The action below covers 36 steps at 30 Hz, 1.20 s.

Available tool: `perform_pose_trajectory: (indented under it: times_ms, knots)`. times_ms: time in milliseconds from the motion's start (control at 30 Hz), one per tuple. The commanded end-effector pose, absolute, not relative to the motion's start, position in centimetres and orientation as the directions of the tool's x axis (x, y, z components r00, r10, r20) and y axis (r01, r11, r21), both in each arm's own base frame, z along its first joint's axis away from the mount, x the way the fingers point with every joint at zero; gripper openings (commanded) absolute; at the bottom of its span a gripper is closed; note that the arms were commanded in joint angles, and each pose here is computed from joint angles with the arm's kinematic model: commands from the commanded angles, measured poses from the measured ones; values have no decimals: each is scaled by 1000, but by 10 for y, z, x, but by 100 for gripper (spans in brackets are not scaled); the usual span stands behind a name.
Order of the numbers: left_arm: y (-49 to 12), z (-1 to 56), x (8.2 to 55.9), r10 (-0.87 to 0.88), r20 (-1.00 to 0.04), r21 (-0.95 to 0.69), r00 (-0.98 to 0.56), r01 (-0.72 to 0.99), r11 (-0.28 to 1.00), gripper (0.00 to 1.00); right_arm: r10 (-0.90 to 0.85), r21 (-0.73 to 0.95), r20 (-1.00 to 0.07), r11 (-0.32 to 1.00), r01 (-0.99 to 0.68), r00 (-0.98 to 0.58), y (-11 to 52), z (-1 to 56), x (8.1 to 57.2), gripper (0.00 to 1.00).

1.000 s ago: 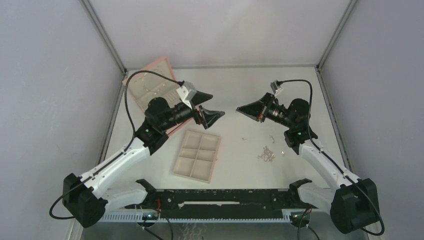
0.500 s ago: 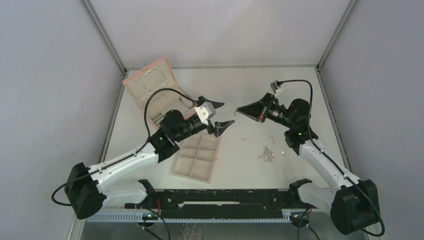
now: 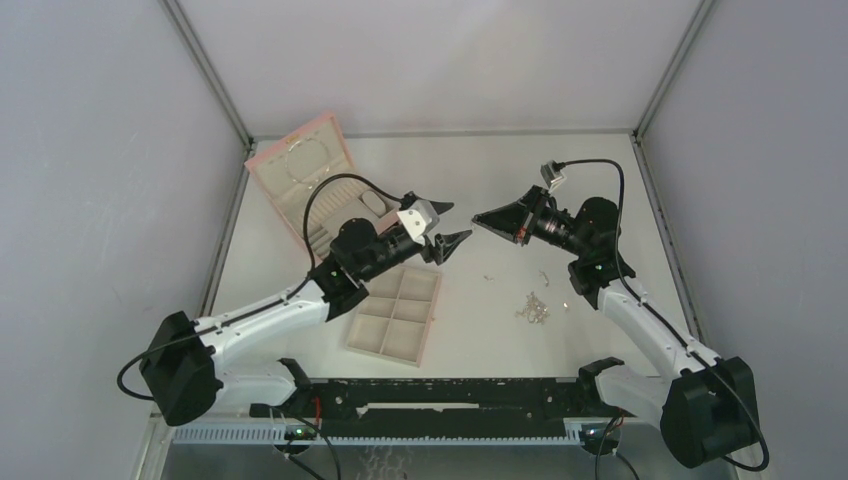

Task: Organize the mixed jewelry
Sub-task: Pick up the jewelry from the center of the board.

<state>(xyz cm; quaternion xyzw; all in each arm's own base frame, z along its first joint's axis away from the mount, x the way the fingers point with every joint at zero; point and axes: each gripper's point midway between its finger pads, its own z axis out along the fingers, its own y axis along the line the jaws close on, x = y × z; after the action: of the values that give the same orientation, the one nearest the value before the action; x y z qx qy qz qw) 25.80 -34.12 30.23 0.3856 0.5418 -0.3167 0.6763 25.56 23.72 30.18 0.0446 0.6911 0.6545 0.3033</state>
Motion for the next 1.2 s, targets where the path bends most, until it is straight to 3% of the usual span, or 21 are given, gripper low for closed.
perform_pose_trajectory:
  times_ms: [0,500,867,1167]
  knots:
    - [-347,335,252,-89,-958,197,272,853,484,65,454,916,-393,125,-380,-799,238,311,254,0]
    - [-352,342,251,-85,-949,232,303,855,463,56,445,917,-392,115,-383,-805,242,311,252,0]
    - [-358,339,249,-58,-949,257,309,868,425,41,445,917,-392,114,-383,-805,242,311,252,0]
    - [-362,327,242,-29,-955,265,296,889,374,39,443,918,-389,114,-380,-808,242,310,252,0]
